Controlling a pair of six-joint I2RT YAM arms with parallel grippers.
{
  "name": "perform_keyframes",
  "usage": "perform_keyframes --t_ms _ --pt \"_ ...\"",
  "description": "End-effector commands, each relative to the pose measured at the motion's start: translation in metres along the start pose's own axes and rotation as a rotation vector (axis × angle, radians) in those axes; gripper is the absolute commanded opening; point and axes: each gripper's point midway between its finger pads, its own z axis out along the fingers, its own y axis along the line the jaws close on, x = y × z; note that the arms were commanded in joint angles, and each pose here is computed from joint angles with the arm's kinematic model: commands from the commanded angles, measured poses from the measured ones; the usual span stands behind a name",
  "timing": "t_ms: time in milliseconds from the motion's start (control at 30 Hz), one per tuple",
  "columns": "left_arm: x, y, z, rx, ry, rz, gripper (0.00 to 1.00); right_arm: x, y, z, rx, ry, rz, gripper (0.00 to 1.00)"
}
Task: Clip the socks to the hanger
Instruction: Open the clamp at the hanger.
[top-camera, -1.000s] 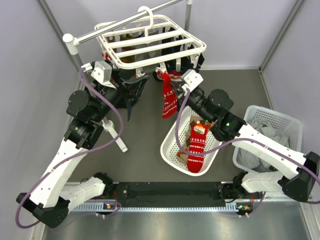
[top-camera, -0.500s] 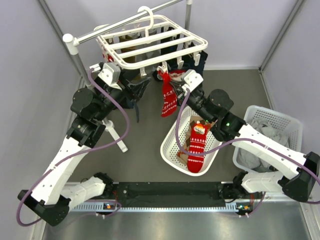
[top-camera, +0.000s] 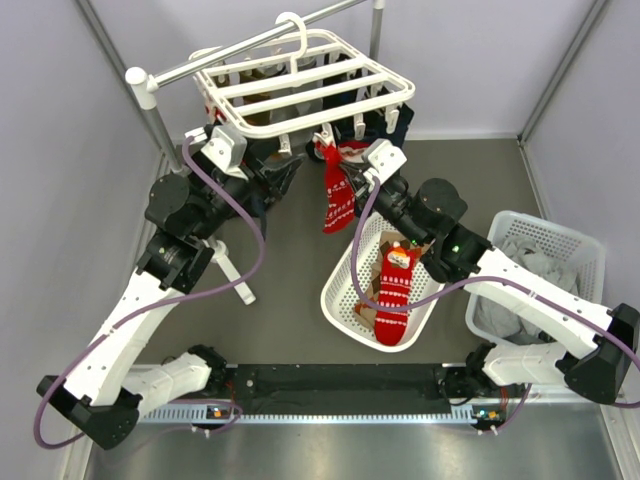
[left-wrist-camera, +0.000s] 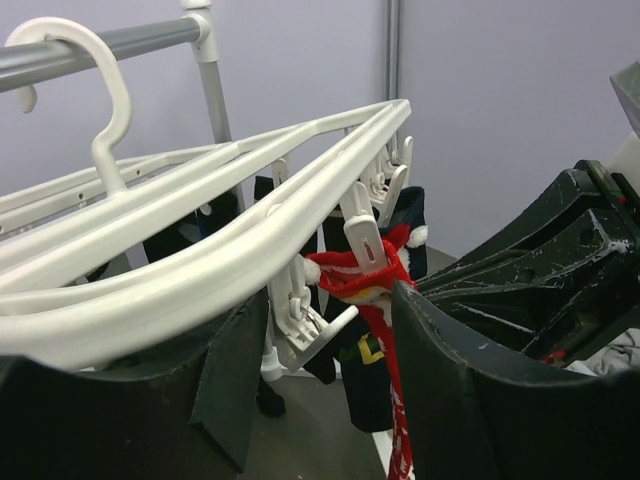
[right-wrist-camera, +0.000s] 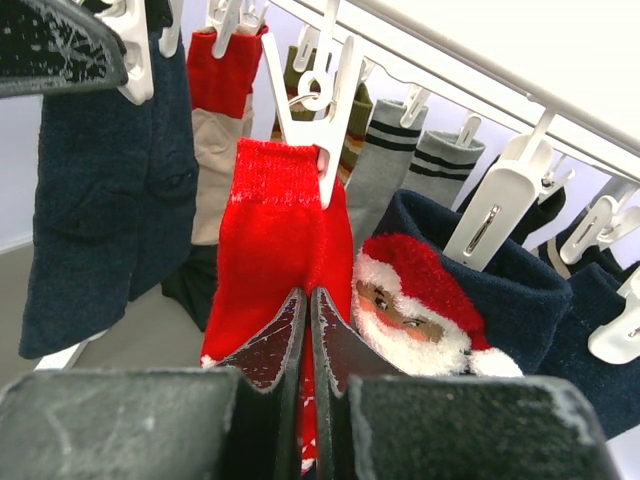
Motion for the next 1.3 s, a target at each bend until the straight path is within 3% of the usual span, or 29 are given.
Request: perform_keyframes --t_ms 0,267,667,767,867,967,1100,1267 --pt "-0.034 -0.003 -0.001 0.012 -0.116 0.045 0.56 -0.021 -0.008 -0.006 0.014 -0.055 0.009 0.0" --pt "-0.037 -0.003 -0.002 0.008 -0.141 0.042 0.45 -0.018 -0.007 -0.006 0.01 -0.047 0.013 0.0" --pt "-0.034 -0.008 -0.005 0.027 -0.112 -0.005 0.14 -0.017 -0.008 -0.01 0.013 -0.033 0.026 0.0" --pt "-0.033 -0.008 -0.006 0.017 -0.098 -0.031 0.09 -0.021 -0.009 -0.014 0.014 -0.03 0.04 0.13" --pt "-0.03 -0.005 -0.006 -0.004 -0.076 -0.069 0.0 -0.024 -0.01 -0.02 0.011 -0.016 0.062 0.19" --pt "-0.026 -0.002 -0.006 -0.033 -0.051 -0.123 0.0 -0.031 -0.012 -0.031 0.009 -0.012 0.081 0.25" --pt "-0.023 0.0 -0.006 -0.064 -0.021 -0.195 0.0 -0.041 -0.017 -0.051 0.012 0.012 0.126 0.4" --pt "-0.019 0.004 -0.01 -0.124 0.019 -0.309 0.0 -0.013 -0.023 -0.082 0.069 0.162 0.194 0.55"
